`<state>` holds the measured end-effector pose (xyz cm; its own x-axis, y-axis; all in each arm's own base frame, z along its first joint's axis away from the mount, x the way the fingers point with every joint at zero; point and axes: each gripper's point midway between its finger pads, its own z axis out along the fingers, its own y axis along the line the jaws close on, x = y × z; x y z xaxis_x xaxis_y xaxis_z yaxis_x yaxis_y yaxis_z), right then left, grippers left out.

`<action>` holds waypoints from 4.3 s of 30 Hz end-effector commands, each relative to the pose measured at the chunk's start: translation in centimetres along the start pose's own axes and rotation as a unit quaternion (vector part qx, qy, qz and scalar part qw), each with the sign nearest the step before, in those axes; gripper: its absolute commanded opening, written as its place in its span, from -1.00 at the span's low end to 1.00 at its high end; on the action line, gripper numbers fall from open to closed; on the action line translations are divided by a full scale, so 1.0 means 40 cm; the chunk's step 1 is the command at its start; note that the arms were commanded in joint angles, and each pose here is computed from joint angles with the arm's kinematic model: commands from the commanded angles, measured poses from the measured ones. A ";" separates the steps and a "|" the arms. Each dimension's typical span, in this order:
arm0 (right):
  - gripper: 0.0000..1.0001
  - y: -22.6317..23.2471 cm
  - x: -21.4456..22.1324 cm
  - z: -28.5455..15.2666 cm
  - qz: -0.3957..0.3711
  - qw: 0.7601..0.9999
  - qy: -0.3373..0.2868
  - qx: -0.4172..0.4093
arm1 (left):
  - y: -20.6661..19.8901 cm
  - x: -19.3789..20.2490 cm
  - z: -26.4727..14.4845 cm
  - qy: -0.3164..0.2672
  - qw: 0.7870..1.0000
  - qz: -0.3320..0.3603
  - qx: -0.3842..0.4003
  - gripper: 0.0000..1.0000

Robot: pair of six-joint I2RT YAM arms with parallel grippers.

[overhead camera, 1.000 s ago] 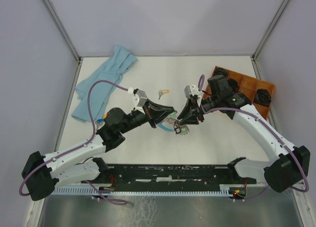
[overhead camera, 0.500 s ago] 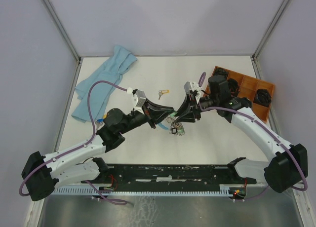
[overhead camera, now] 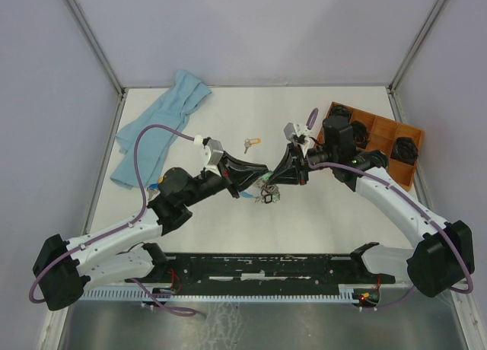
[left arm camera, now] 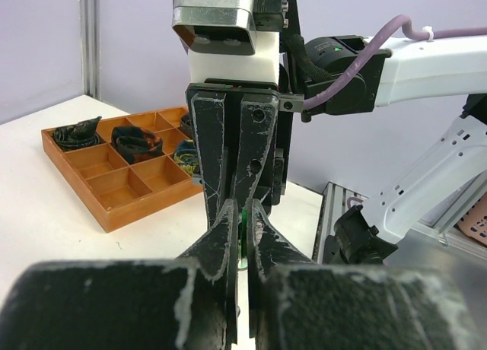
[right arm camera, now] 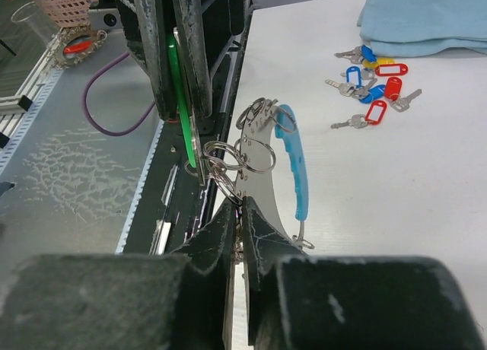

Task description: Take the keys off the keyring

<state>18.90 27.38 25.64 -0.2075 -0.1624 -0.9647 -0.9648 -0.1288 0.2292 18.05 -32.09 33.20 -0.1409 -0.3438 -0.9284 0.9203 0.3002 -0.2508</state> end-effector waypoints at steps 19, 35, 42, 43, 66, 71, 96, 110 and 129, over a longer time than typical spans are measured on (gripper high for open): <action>-0.96 -0.011 -0.020 -0.066 -0.083 0.989 0.094 0.081 | 0.022 -0.005 0.023 0.017 0.999 0.027 -0.017 -0.95; -0.97 -0.007 0.009 -0.070 -0.141 0.968 0.178 0.111 | 0.048 0.029 0.064 0.036 0.999 0.017 -0.026 -0.95; -0.96 -0.011 0.006 -0.068 -0.139 0.968 0.175 0.117 | 0.046 0.040 0.077 0.038 0.999 0.005 -0.019 -0.94; -0.96 -0.012 0.006 -0.068 -0.138 0.968 0.175 0.117 | 0.046 0.039 0.075 0.036 0.999 0.005 -0.019 -0.94; -0.08 0.022 0.001 -0.015 -0.060 0.997 0.041 0.017 | -0.012 -0.058 0.037 -0.025 0.999 0.022 0.014 -0.94; -0.22 0.022 0.002 -0.005 -0.041 0.999 0.026 0.007 | -0.017 -0.062 0.035 -0.028 0.999 0.019 0.017 -0.94; -0.98 0.005 -0.013 -0.031 -0.064 0.995 0.058 0.056 | -0.007 -0.037 0.038 -0.010 1.000 0.017 0.012 -0.94; -0.99 0.011 0.040 -0.039 -0.049 0.981 0.181 0.050 | 0.007 0.032 0.080 0.036 0.999 0.005 0.024 -0.95; -0.19 0.024 0.013 -0.055 -0.050 0.988 0.142 0.045 | -0.014 -0.015 0.046 -0.007 0.999 0.015 0.031 -0.94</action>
<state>18.00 24.93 22.81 -0.1467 -0.5067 -0.8496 -0.9803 -0.0407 0.1935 19.59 -34.49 29.26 -0.2094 -0.2160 -0.9537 0.9107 0.3121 -0.2706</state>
